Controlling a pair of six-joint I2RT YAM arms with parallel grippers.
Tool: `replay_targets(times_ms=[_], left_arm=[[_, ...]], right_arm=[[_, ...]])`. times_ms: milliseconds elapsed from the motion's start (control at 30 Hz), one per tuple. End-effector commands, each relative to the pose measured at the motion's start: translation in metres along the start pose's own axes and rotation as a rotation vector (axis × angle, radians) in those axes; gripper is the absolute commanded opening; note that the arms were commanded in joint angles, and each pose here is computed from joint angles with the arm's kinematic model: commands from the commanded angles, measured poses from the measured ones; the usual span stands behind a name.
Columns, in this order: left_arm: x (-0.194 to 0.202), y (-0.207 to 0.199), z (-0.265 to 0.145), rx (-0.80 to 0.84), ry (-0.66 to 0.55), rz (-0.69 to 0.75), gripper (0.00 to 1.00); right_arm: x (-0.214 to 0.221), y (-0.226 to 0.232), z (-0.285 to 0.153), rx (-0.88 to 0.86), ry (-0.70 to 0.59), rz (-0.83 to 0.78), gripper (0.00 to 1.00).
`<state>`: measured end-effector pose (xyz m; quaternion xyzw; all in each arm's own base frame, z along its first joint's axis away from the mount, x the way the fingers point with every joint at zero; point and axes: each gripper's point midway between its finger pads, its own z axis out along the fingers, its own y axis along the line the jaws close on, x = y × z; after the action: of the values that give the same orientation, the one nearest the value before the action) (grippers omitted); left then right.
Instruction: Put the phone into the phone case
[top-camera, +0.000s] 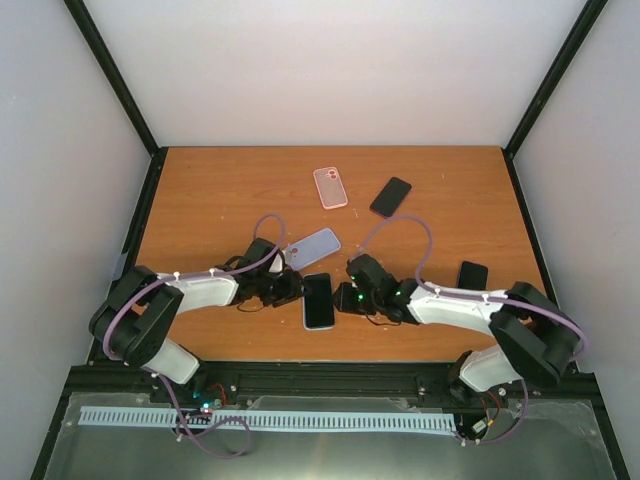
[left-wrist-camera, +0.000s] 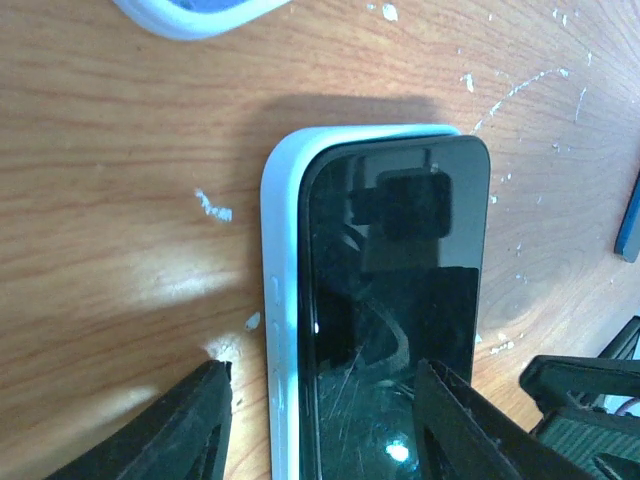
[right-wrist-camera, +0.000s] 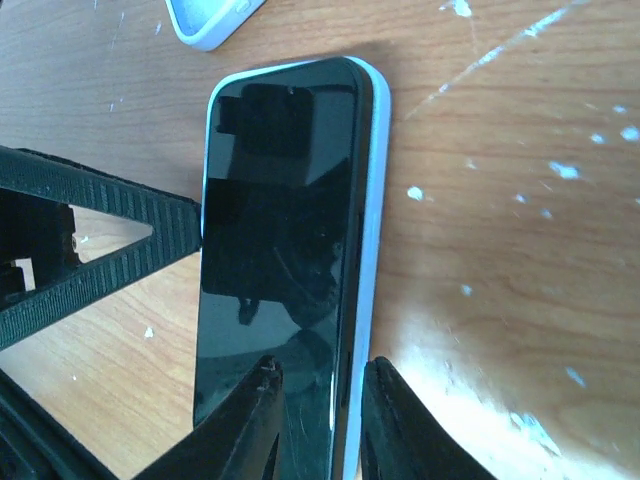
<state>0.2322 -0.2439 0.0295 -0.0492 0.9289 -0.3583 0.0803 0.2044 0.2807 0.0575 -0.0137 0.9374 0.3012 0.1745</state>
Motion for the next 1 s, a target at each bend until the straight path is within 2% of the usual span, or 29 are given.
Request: replay_targets(times_ms=[0, 300, 800, 967], left_arm=[[-0.01, -0.005, 0.003, -0.01, -0.015, 0.035, 0.49], [0.003, -0.004, 0.008, 0.037, 0.04, 0.012, 0.44], [0.028, -0.012, 0.01, 0.146, 0.124, -0.043, 0.35], [0.026, -0.01, 0.008, 0.128, 0.108, -0.052, 0.35]], right_arm=[[-0.012, 0.016, 0.013, -0.047, 0.002, -0.045, 0.22], [-0.001, 0.016, 0.027, -0.085, 0.05, 0.01, 0.18], [-0.001, 0.011, 0.024, -0.084, 0.026, 0.043, 0.18], [-0.009, 0.001, 0.006, -0.014, -0.033, -0.006, 0.25]])
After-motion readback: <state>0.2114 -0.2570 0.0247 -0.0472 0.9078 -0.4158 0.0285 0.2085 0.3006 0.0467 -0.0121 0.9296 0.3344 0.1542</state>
